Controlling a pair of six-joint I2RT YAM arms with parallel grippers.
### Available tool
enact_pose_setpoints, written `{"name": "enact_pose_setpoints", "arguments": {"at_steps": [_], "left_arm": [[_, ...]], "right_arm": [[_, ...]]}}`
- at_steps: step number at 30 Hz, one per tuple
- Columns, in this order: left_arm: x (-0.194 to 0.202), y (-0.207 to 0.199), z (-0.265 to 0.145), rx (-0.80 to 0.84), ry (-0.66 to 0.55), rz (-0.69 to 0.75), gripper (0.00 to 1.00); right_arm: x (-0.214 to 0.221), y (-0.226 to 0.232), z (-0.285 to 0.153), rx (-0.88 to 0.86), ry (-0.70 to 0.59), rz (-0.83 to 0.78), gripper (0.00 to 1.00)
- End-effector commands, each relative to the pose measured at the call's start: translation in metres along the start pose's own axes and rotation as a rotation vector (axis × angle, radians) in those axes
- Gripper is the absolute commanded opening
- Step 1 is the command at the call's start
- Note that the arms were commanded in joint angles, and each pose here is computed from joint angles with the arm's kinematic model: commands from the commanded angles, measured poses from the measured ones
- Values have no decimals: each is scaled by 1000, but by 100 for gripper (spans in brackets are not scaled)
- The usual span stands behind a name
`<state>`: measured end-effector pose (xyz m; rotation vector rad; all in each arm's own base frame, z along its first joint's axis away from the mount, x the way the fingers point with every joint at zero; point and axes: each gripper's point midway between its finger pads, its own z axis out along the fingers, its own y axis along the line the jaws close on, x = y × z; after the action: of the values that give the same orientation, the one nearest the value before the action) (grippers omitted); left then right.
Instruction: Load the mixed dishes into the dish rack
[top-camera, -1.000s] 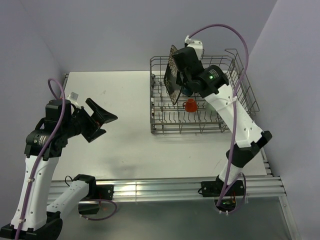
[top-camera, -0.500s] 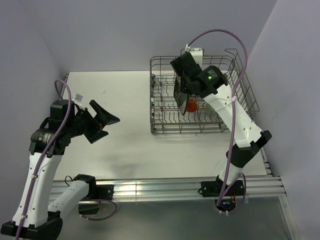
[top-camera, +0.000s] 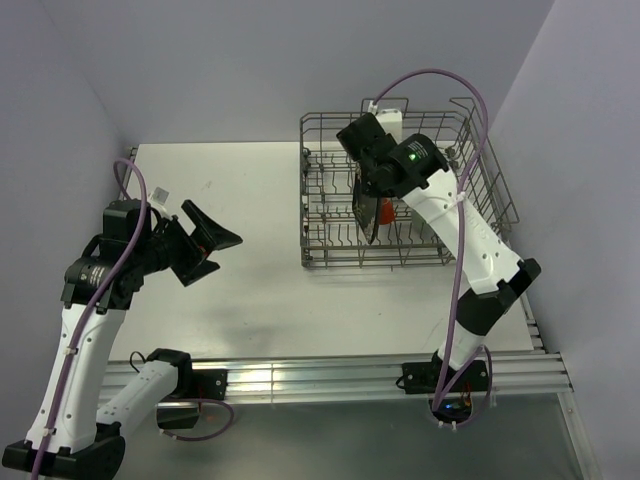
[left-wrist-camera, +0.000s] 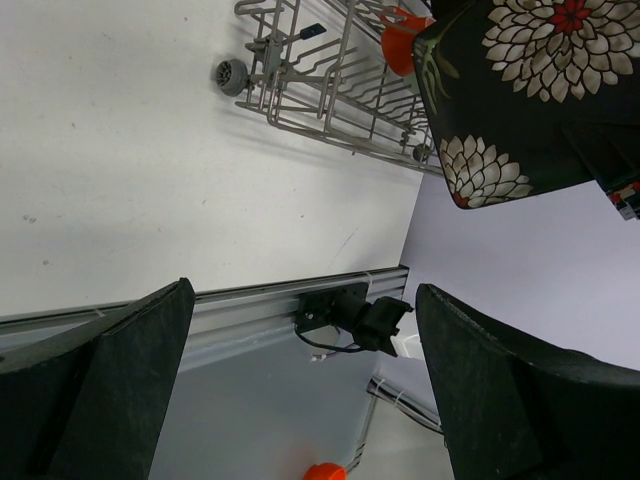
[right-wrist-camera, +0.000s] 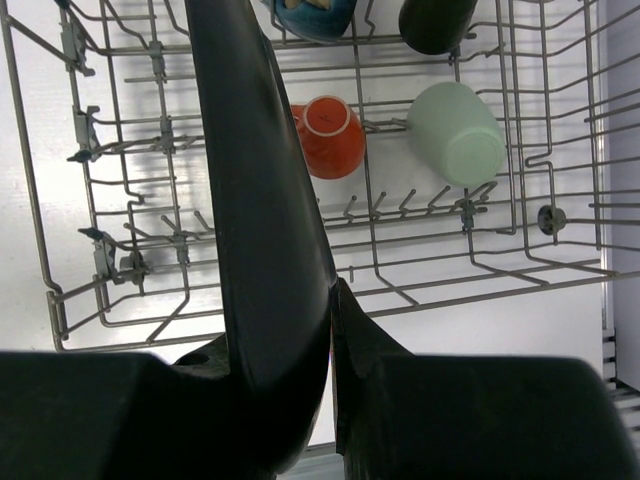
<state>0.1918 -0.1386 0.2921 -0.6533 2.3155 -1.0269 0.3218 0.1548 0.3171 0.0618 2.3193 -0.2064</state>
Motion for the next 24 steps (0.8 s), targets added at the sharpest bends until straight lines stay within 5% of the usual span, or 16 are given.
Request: {"name": "enact_pose_setpoints", "arguments": {"at_steps": [1, 24], "left_arm": [[1, -8, -3, 45, -2, 32, 99], [-3, -7, 4, 28, 11, 47, 99]], "right_arm": [[-27, -1, -10, 15, -100, 84, 0], [1, 24, 30, 127, -9, -37, 0]]}}
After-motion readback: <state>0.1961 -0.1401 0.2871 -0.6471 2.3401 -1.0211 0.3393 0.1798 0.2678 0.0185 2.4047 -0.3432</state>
